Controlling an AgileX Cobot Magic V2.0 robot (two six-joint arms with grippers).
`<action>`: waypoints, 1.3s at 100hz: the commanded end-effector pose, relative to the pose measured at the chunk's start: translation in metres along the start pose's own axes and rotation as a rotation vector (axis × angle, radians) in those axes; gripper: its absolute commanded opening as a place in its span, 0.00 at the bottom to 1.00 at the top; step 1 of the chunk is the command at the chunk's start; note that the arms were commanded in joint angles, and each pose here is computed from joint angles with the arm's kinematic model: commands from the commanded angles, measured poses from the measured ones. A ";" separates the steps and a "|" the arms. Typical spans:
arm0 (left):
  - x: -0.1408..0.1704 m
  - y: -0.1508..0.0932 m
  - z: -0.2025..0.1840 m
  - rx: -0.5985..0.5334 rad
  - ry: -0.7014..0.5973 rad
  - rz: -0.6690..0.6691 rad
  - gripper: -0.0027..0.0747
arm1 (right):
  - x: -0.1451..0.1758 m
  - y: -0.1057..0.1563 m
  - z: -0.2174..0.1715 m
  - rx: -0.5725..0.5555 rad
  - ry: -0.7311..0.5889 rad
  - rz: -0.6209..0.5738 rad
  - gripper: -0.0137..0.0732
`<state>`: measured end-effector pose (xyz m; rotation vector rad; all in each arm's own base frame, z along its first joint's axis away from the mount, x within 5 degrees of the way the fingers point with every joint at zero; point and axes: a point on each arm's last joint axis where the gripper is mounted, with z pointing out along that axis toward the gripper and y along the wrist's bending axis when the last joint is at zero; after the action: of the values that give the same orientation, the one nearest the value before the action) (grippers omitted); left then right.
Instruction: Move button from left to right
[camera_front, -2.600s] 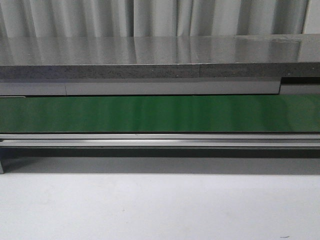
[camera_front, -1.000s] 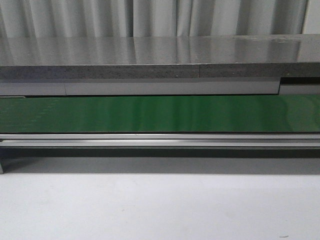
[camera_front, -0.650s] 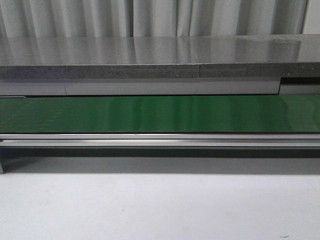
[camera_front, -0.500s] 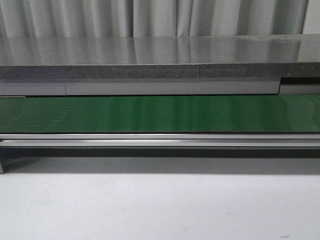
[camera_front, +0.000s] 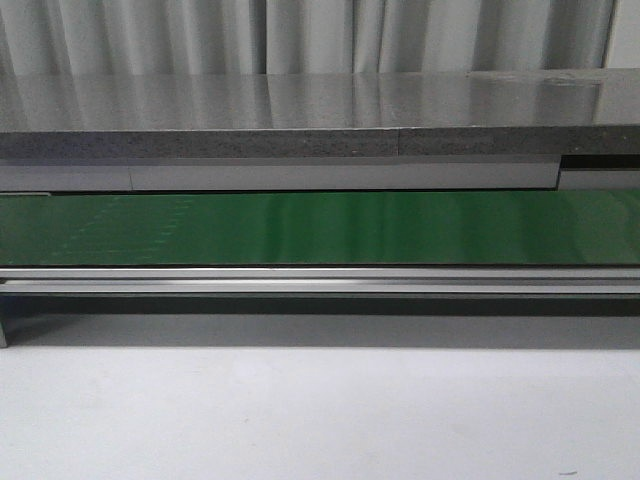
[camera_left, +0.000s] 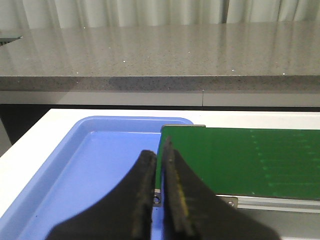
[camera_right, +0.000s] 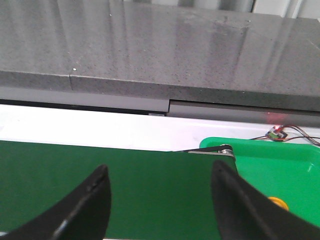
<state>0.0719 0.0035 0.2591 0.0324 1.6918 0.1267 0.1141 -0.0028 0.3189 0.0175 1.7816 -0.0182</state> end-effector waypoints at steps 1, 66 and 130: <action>-0.015 0.003 -0.001 -0.026 -0.094 -0.015 0.04 | -0.002 0.002 -0.018 -0.015 -0.114 0.018 0.63; -0.015 0.003 -0.001 -0.026 -0.094 -0.015 0.04 | 0.024 0.002 -0.045 -0.022 -0.103 0.015 0.08; -0.015 0.003 -0.001 -0.026 -0.094 -0.015 0.04 | 0.024 0.002 -0.045 -0.022 -0.103 0.015 0.08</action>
<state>0.0719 0.0035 0.2591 0.0324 1.6918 0.1267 0.0648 0.0006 0.2895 0.0206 1.7730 0.0176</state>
